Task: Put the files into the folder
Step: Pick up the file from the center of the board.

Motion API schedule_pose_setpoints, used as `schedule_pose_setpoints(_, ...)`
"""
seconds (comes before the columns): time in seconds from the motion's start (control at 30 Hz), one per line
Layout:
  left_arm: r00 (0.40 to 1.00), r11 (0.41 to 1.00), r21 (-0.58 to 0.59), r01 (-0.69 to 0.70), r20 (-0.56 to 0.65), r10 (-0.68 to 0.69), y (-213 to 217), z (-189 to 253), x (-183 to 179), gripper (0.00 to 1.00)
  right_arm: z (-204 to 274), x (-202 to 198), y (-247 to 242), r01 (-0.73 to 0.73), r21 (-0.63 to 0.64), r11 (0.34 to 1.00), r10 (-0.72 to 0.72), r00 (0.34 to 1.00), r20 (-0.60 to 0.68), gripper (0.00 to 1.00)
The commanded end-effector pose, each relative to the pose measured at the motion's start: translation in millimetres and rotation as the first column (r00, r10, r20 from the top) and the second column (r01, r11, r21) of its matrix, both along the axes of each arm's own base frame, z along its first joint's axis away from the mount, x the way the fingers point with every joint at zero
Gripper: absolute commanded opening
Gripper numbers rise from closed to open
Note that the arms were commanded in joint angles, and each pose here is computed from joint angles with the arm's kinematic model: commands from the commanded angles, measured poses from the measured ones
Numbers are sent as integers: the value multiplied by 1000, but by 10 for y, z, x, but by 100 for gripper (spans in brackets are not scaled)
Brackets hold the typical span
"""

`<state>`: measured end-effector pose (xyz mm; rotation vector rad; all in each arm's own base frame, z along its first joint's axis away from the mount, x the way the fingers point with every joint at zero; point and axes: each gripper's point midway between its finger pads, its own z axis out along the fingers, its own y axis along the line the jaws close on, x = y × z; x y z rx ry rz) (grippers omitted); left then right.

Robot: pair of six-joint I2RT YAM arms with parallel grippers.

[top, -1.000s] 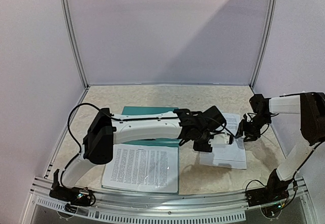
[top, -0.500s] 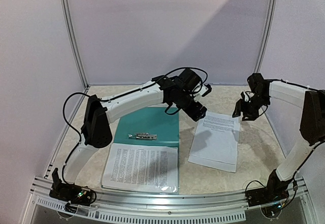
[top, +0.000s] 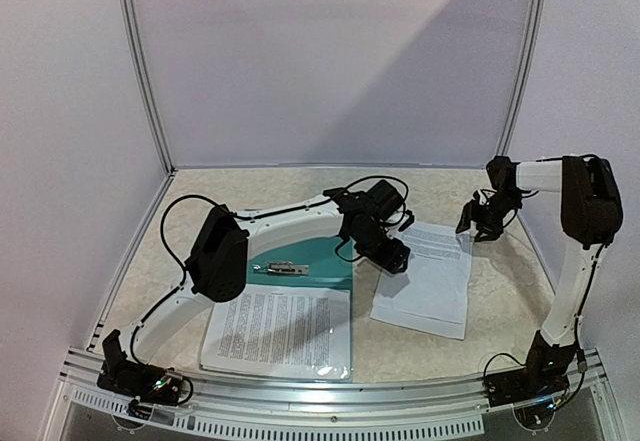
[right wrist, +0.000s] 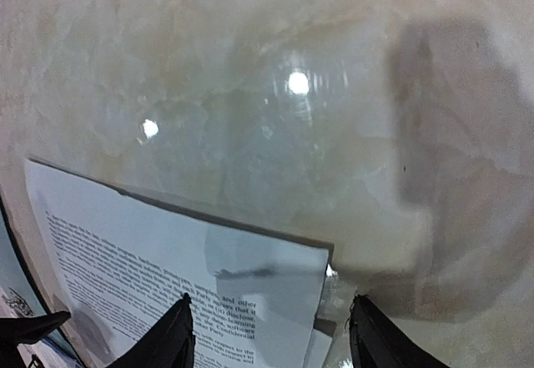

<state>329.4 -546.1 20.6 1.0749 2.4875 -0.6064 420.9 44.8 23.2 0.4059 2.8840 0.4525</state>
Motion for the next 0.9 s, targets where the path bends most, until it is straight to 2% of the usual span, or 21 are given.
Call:
schedule_pose_setpoints(0.0,997,999,39,-17,-78,20,23,-348,-127,75,-60,107,-3,27,129,991,-32,999,43,63)
schedule_pose_setpoints(0.2,996,999,40,-24,-87,28,36,-375,-113,75,-167,134,-46,37,164,986,-43,998,37,63)
schedule_pose_setpoints(0.4,996,999,37,-21,-86,24,21,-403,-107,74,-221,121,188,8,319,948,-20,999,35,62)
schedule_pose_setpoints(0.6,996,999,35,-15,-88,18,13,-410,-114,74,-179,10,341,-8,414,910,-5,1000,31,61)
schedule_pose_setpoints(0.73,996,999,34,-14,-91,17,12,-419,-115,74,-136,-67,474,-32,481,876,21,999,29,58)
schedule_pose_setpoints(0.87,996,999,33,-14,-92,17,11,-420,-114,74,-14,-98,583,-74,528,846,50,997,61,50)
